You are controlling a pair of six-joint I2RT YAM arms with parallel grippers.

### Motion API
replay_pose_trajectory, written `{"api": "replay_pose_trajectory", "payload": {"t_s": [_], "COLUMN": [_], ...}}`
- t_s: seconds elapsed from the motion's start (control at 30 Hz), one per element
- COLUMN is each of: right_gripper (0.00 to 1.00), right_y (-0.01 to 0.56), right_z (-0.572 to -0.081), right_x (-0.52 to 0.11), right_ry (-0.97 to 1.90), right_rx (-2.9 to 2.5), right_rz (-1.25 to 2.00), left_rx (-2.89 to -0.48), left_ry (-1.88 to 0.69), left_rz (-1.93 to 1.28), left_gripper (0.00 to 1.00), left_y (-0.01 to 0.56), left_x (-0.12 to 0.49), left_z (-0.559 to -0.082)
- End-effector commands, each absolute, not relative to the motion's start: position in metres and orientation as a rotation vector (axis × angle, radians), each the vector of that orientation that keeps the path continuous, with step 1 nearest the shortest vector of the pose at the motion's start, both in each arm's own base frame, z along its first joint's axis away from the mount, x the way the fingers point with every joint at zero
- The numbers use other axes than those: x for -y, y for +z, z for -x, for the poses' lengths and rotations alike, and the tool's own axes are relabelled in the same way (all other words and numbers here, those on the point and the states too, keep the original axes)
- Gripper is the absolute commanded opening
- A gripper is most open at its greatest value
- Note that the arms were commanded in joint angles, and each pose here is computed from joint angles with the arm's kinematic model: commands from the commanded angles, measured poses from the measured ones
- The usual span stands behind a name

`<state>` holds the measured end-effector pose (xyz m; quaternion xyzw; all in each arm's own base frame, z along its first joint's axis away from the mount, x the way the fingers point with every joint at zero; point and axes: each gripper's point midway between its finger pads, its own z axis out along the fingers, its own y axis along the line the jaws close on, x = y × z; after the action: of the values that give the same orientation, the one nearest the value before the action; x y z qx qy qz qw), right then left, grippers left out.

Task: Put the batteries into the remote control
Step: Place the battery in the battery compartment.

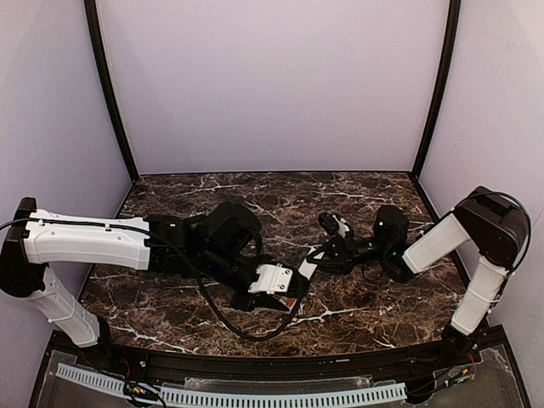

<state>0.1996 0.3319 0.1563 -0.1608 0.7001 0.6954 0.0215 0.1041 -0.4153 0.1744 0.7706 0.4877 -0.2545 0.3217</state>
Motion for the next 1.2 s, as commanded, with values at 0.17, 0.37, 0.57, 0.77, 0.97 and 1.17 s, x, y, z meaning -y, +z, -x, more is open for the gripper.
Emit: {"api": "replay_pose_trajectory", "payload": {"t_s": [0.17, 0.37, 0.57, 0.77, 0.97, 1.17], "right_gripper": [0.0, 0.0, 0.0, 0.0, 0.0, 0.0], "right_y": [0.162, 0.163, 0.163, 0.163, 0.164, 0.167], "right_z": [-0.196, -0.194, -0.192, -0.192, -0.191, -0.191], "right_x": [-0.338, -0.339, -0.339, -0.34, -0.34, -0.34], "right_ry": [2.167, 2.17, 2.172, 2.174, 2.177, 2.179], "right_rx": [-2.137, -2.133, -2.135, -2.133, -2.13, -2.125], "right_rz": [0.563, 0.571, 0.575, 0.578, 0.582, 0.583], "left_rx": [-1.253, -1.263, -1.27, -1.276, -1.296, -1.321], "left_ry": [-0.647, -0.631, -0.62, -0.603, -0.585, -0.568], "left_rz": [-2.03, -2.032, -2.03, -2.027, -2.029, -2.032], "left_gripper": [0.24, 0.22, 0.2, 0.18, 0.17, 0.16], "left_y": [0.177, 0.174, 0.173, 0.172, 0.167, 0.162], "left_x": [0.421, 0.422, 0.422, 0.422, 0.42, 0.42], "left_z": [-0.106, -0.108, -0.11, -0.112, -0.115, -0.117]}}
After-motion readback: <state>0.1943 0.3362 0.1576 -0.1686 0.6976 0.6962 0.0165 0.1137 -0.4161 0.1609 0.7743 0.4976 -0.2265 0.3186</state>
